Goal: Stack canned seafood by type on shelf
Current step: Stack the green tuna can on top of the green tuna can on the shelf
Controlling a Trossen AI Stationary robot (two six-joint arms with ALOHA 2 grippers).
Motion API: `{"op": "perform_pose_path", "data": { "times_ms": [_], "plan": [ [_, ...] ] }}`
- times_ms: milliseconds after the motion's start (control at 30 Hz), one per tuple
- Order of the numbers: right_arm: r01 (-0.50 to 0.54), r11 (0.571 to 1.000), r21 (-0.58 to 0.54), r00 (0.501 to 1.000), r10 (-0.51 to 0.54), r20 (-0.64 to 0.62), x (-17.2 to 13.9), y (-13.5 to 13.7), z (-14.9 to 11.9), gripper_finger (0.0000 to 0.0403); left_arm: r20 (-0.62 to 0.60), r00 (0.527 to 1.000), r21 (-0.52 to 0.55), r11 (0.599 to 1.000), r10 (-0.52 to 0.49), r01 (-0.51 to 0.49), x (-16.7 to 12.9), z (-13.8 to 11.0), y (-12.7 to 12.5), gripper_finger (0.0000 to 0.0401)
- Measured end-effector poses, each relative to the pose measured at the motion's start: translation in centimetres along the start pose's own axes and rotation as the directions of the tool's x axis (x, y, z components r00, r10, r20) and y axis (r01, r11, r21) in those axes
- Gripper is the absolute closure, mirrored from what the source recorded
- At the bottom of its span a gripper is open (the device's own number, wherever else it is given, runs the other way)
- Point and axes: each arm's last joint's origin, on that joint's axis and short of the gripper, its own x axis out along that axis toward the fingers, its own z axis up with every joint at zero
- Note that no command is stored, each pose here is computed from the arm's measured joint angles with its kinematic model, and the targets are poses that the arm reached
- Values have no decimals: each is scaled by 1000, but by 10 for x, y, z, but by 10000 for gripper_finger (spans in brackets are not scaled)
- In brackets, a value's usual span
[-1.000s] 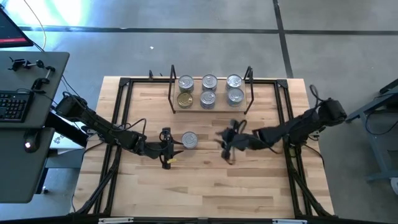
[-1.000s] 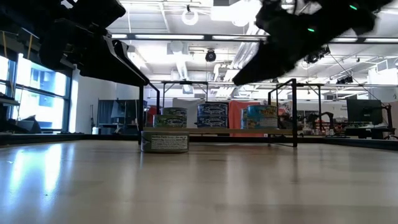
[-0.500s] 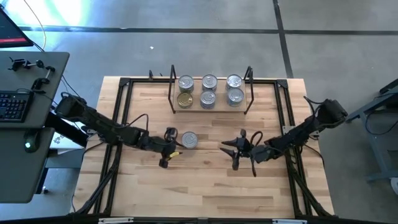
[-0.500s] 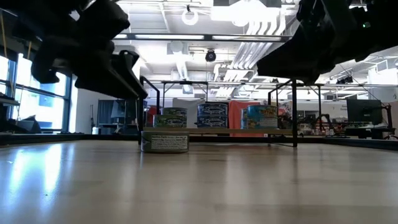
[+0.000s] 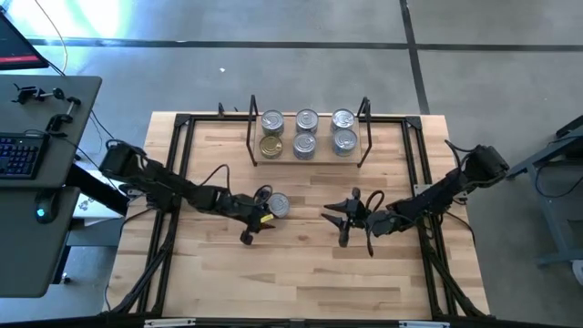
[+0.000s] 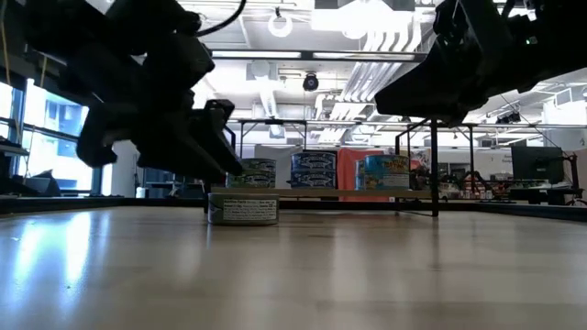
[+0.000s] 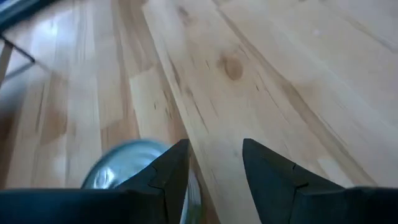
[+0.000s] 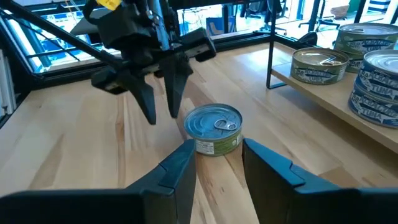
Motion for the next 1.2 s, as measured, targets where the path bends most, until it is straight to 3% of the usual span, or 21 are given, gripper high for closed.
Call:
{"op": "perform_pose_path", "data": {
  "times_ms": [367, 467, 533, 667, 767, 1000, 1200],
  "plan": [
    [-1, 1000, 6, 1000, 1, 3, 0, 0, 0, 281, -12, 1000, 42, 999, 20, -19, 12, -6, 5, 162],
    [-2, 1000, 6, 1000, 2, 3, 0, 0, 0, 281, -26, 1000, 105, 994, 16, -14, 8, -5, 5, 144],
    [-2, 1000, 6, 1000, 2, 4, 0, 0, 0, 281, -50, 999, 202, 979, 8, 2, 8, -7, 4, 142],
    [-2, 1000, 7, 1000, 2, 4, 0, 0, 1, 281, -101, 995, 385, 922, -1, 40, 9, -13, 3, 150],
    [-2, 1000, 7, 1000, 2, 5, 0, 0, 1, 281, -136, 989, 424, 906, 54, 8, 10, -16, 4, 161],
    [-2, 1000, 5, 1000, 2, 4, 0, 0, 1, 281, -161, 985, 368, 930, 67, -4, 12, -21, 10, 209],
    [-2, 1000, 4, 1000, 2, 4, 0, 0, 1, 281, -66, 998, 242, 970, 18, -2, 18, -18, 13, 270]
  ]
}}
